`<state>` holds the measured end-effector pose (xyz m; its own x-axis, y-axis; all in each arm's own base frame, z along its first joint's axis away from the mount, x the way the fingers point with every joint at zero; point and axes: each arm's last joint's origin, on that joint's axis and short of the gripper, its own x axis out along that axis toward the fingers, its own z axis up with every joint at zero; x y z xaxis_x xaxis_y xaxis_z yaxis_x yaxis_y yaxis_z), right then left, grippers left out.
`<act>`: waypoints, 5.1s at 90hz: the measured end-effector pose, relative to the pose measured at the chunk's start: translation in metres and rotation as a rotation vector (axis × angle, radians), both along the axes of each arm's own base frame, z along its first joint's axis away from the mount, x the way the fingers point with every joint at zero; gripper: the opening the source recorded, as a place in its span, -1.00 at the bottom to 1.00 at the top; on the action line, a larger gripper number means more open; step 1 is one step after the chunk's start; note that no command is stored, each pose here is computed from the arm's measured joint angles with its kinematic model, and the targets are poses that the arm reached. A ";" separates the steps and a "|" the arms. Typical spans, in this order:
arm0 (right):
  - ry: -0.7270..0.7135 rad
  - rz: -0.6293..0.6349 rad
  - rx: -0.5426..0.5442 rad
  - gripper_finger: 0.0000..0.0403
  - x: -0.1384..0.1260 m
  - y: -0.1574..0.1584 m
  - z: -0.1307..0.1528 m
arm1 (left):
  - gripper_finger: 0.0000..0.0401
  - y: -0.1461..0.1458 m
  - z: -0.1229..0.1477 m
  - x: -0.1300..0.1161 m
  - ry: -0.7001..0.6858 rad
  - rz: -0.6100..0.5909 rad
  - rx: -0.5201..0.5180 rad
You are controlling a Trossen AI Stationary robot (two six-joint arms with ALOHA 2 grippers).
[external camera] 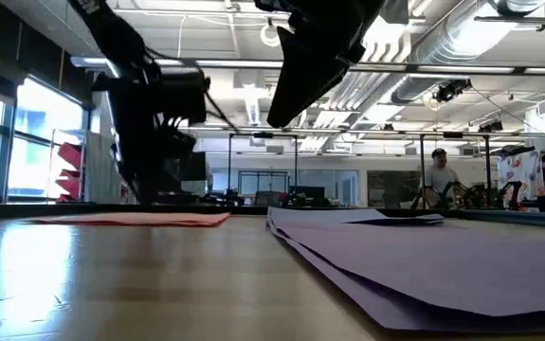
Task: Organize paper
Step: Adjust the stacked colored papers on the table
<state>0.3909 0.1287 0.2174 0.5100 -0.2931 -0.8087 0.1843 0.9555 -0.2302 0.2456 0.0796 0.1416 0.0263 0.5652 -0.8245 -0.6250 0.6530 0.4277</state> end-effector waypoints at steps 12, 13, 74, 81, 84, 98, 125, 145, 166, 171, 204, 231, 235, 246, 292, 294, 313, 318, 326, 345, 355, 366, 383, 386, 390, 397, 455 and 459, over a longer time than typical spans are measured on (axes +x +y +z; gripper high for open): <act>0.023 -0.022 0.057 -0.32 -0.015 0.011 0.010 | -1.00 -0.010 0.023 -0.001 -0.065 -0.028 0.022; 0.027 -0.021 0.058 -0.32 -0.017 0.013 0.011 | -1.00 -0.010 0.025 -0.001 -0.072 -0.030 0.025; 0.025 -0.422 0.164 -0.36 -0.111 0.064 -0.086 | -1.00 -0.100 0.038 -0.034 -0.296 -0.187 -0.066; -0.004 -0.446 0.225 -0.43 -0.112 0.064 -0.095 | -1.00 -0.106 0.038 -0.034 -0.314 -0.190 -0.052; -0.024 -0.447 0.256 -0.47 -0.110 0.065 -0.097 | -1.00 -0.108 0.039 -0.034 -0.322 -0.190 -0.045; -0.097 -0.436 0.364 -0.65 -0.103 0.071 -0.099 | -1.00 -0.114 0.039 -0.035 -0.327 -0.211 -0.037; -0.164 -0.555 0.418 -0.87 -0.101 0.070 -0.099 | -1.00 -0.114 0.039 -0.035 -0.329 -0.209 -0.026; -0.201 -0.661 0.448 -0.87 -0.098 0.070 -0.111 | -1.00 -0.113 0.039 -0.035 -0.332 -0.207 -0.015; -0.257 -0.631 0.390 -0.87 -0.098 0.072 -0.098 | -1.00 -0.113 0.039 -0.035 -0.333 -0.206 -0.012; -0.267 -0.632 0.386 -0.87 -0.097 0.073 -0.087 | -1.00 -0.113 0.039 -0.035 -0.331 -0.206 -0.012; -0.250 -0.578 0.219 -0.87 -0.108 0.088 -0.041 | -1.00 -0.116 0.040 -0.036 -0.333 -0.221 -0.015; 0.129 -0.547 0.206 -0.94 -0.146 0.077 -0.035 | -1.00 -0.127 0.041 -0.029 -0.394 -0.303 -0.124; 0.185 -0.579 0.214 -0.95 -0.152 0.076 -0.042 | -1.00 -0.132 0.041 -0.027 -0.414 -0.324 -0.152; 0.279 -0.662 0.225 -0.98 -0.167 0.072 -0.058 | -1.00 -0.151 0.037 -0.020 -0.460 -0.418 -0.211; 0.270 -0.606 0.464 -0.99 -0.155 0.069 -0.085 | -1.00 -0.221 -0.030 0.060 -0.246 -0.711 -0.236; 0.270 -0.607 0.467 -0.99 -0.155 0.068 -0.085 | -1.00 -0.221 -0.031 0.063 -0.247 -0.715 -0.232; 0.267 -0.596 0.471 -0.99 -0.152 0.066 -0.085 | -1.00 -0.215 -0.031 0.081 -0.312 -0.732 -0.258; 0.262 -0.593 0.471 -0.99 -0.151 0.066 -0.086 | -1.00 -0.213 -0.030 0.084 -0.333 -0.731 -0.271; 0.256 -0.592 0.471 -0.99 -0.151 0.066 -0.086 | -1.00 -0.210 -0.030 0.087 -0.351 -0.739 -0.278; 0.248 -0.593 0.472 -0.99 -0.149 0.067 -0.085 | -1.00 -0.208 -0.029 0.089 -0.365 -0.737 -0.291; 0.279 -0.628 0.437 -0.99 -0.150 0.067 -0.078 | -1.00 -0.208 -0.030 0.089 -0.358 -0.737 -0.290; 0.310 -0.633 0.394 -0.99 -0.151 0.072 -0.064 | -1.00 -0.208 -0.029 0.086 -0.335 -0.733 -0.289; 0.197 -0.578 0.373 -0.99 -0.143 0.085 -0.042 | -1.00 -0.207 -0.024 0.083 -0.313 -0.722 -0.262; 0.126 -0.554 0.361 -0.99 -0.141 0.087 -0.040 | -1.00 -0.206 -0.024 0.082 -0.310 -0.721 -0.259; 0.035 -0.522 0.348 -0.99 -0.136 0.088 -0.041 | -1.00 -0.206 -0.024 0.082 -0.309 -0.719 -0.257; -0.069 -0.463 0.328 -0.99 -0.129 0.085 -0.048 | -1.00 -0.207 -0.024 0.082 -0.306 -0.716 -0.253; -0.298 -0.297 0.360 -0.99 -0.121 0.049 -0.111 | -1.00 -0.207 0.058 0.019 -0.306 -0.583 -0.016; -0.299 -0.302 0.372 -0.99 -0.122 0.052 -0.112 | -1.00 -0.207 0.061 0.017 -0.305 -0.581 -0.011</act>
